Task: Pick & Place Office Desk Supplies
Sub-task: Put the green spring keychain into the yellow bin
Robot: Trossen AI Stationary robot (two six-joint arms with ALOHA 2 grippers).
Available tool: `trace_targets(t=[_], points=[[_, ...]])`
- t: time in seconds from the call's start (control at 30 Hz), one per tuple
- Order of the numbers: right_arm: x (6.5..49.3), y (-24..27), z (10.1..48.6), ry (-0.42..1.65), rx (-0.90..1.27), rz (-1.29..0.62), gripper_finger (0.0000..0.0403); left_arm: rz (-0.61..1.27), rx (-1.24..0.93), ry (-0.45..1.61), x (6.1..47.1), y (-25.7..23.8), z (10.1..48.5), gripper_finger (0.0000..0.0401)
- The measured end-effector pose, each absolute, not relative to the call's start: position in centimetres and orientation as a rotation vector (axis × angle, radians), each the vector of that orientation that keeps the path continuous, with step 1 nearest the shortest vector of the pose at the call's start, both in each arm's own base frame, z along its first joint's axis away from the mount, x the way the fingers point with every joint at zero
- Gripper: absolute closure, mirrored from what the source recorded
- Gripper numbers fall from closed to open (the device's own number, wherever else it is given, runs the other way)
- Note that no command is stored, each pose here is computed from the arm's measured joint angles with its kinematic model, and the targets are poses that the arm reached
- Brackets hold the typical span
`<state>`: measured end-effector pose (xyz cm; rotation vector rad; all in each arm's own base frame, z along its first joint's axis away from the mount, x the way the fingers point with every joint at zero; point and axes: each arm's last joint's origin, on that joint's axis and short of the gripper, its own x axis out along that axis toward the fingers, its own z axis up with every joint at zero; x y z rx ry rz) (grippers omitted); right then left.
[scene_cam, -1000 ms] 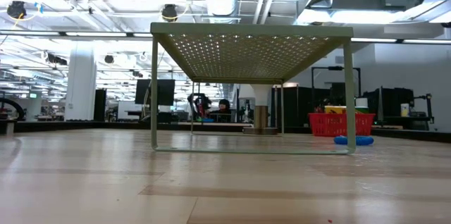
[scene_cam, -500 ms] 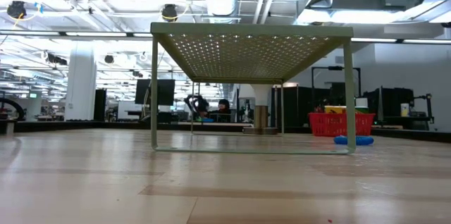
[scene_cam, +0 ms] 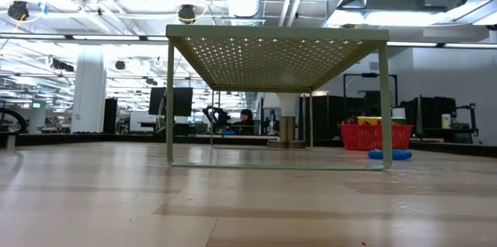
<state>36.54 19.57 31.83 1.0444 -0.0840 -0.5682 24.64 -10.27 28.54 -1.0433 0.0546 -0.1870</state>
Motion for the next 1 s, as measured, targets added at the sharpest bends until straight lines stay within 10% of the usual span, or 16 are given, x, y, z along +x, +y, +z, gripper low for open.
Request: trace_targets(t=[1.0], points=[[36.84,19.87,32.54,-0.049,0.950,-0.480,0.0233,-0.171,-1.052,0.025,24.64,-10.19,28.72,0.0401]])
